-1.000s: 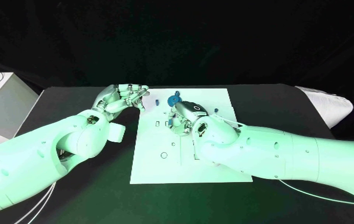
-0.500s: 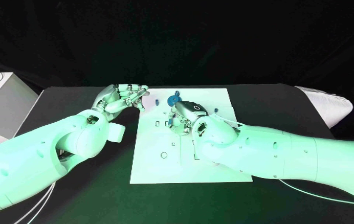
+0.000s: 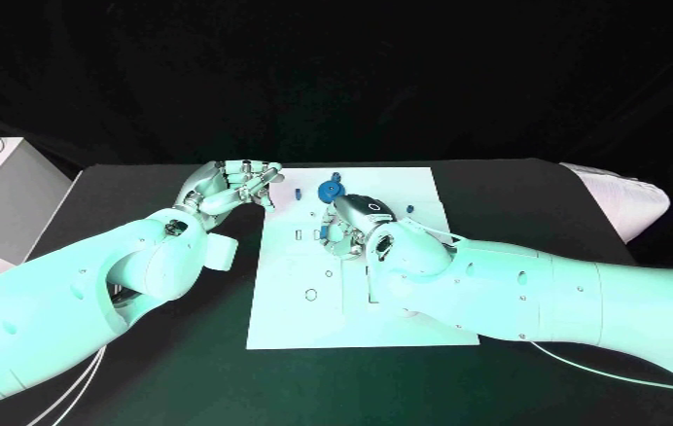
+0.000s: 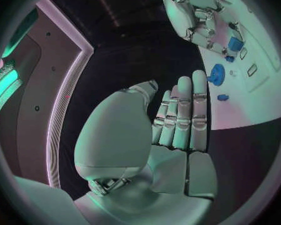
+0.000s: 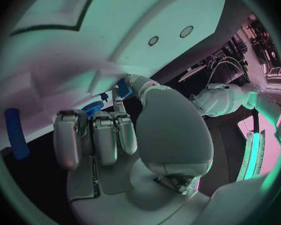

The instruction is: Assemble the parts on the task board

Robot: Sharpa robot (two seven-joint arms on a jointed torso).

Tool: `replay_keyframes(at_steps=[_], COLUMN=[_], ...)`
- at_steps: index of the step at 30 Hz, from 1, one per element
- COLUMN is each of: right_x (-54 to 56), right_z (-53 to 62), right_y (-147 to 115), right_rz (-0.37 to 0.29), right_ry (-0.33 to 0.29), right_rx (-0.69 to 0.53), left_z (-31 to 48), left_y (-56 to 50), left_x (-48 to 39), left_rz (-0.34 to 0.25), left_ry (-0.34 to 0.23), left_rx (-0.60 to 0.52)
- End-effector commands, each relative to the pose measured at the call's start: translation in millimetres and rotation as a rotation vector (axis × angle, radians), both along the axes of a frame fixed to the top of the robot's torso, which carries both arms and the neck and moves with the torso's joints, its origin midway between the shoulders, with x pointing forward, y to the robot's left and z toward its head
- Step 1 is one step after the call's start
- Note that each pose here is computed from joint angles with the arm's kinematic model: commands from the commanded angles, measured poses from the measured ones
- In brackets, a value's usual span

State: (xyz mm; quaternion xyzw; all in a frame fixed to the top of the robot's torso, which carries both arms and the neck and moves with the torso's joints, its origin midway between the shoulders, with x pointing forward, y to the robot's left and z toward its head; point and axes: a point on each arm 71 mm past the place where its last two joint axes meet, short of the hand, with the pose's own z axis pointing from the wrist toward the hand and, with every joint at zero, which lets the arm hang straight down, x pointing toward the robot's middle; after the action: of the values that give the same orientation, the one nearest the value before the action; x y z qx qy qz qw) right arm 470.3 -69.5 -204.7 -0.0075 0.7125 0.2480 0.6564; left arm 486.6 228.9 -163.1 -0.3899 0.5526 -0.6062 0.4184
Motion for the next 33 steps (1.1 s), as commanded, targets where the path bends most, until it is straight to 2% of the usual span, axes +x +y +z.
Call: replay_keyframes(at_steps=[1, 16, 21, 26, 33], right_x=[-0.5, -1.9, -3.8, -8.2, -9.4], right_z=[-0.4, 1.9, 4.4, 9.9, 28.2], right_y=[1, -1, -4, -11, -31], right_rz=[0.010, 0.011, 0.013, 0.026, 0.073], right_ry=[0.000, -0.026, -0.051, -0.087, -0.147], right_rx=[-0.012, 0.019, 0.048, 0.095, 0.245], left_z=[0.5, 0.0, -1.9, -6.5, -19.1], left_y=[-2.4, -2.4, -3.8, -5.3, -5.7], left_x=[-0.6, -0.6, -0.2, 1.4, 7.4], left_rz=[-0.020, -0.022, -0.033, -0.029, -0.018], left_ry=[-0.005, -0.002, 0.002, 0.020, 0.086], left_rx=[-0.004, -0.003, 0.035, 0.110, 0.266])
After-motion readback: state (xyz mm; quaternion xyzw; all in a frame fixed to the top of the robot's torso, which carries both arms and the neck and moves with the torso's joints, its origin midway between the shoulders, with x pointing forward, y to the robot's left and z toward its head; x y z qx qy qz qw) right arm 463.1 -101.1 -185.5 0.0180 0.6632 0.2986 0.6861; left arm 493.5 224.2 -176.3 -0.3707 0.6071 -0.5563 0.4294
